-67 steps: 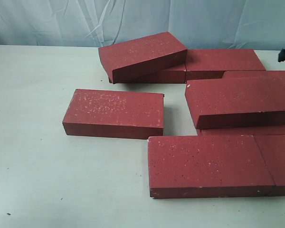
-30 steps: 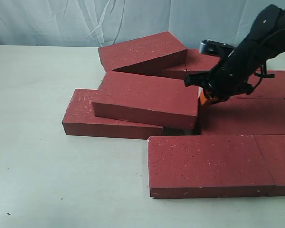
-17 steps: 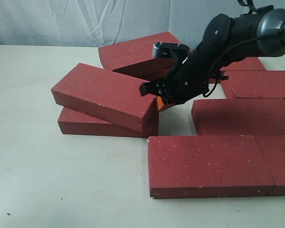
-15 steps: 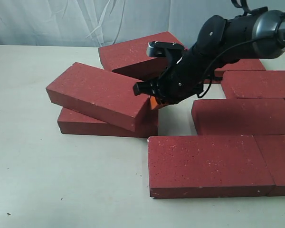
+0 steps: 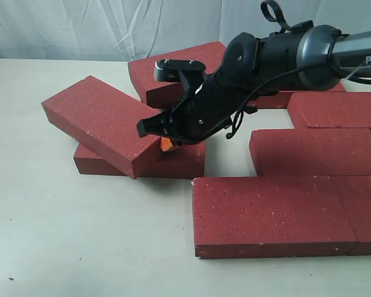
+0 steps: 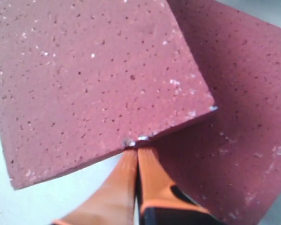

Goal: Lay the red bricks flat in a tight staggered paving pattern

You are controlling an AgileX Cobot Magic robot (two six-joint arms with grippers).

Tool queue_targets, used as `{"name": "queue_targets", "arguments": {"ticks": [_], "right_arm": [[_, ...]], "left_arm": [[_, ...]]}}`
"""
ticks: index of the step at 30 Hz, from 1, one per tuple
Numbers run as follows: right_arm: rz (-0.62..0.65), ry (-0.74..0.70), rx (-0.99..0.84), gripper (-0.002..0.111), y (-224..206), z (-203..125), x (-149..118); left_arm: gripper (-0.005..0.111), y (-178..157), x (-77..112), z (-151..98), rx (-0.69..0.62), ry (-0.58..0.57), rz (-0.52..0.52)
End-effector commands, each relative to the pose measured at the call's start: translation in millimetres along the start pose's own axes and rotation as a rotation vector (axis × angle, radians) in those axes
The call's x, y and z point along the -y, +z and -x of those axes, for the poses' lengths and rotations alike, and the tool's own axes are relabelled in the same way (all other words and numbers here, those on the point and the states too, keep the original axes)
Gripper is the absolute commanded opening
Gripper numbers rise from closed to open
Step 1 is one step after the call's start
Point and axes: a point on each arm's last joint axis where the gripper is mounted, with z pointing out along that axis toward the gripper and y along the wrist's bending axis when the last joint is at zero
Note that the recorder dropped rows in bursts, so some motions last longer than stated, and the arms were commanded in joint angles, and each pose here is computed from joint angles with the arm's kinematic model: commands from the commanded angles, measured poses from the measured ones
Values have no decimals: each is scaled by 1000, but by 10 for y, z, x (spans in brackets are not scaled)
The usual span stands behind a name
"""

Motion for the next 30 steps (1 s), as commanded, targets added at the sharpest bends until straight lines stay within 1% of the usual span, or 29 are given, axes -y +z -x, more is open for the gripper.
{"name": "queue_targets", "arguments": {"ticks": [1, 4, 5, 7, 9, 11, 12, 16, 21, 25, 28, 29, 30], "right_arm": [[20, -13, -38, -1, -82, -27, -39], [38, -32, -36, -1, -245, -16, -108], [32, -58, -22, -1, -344, -2, -135], [-15, -61, 17, -1, -450, 38, -110], [-86, 10, 93, -1, -521, 120, 11], [-128, 90, 178, -1, -541, 212, 161], [-135, 108, 208, -1, -514, 245, 225], [-151, 124, 257, -1, -364, 288, 326], [-156, 187, 274, -1, -60, 275, 451], [-152, 240, 281, -1, 88, 255, 512], [-146, 199, 243, -1, 173, 212, 435], [-131, 146, 211, -1, 192, 210, 337], [-122, 124, 199, -1, 197, 215, 282]], "left_arm": [[0, 0, 1, -7, 7, -3, -1], [0, 0, 1, -7, 7, -3, -1], [0, 0, 1, -7, 7, -3, -1], [0, 0, 1, -7, 7, -3, -1], [0, 0, 1, -7, 7, -3, -1], [0, 0, 1, -7, 7, -3, -1], [0, 0, 1, -7, 7, -3, -1], [0, 0, 1, -7, 7, -3, -1], [0, 0, 1, -7, 7, -3, -1], [0, 0, 1, -7, 7, -3, -1], [0, 0, 1, -7, 7, -3, -1], [0, 0, 1, -7, 7, -3, -1], [0, 0, 1, -7, 7, -3, -1]]}}
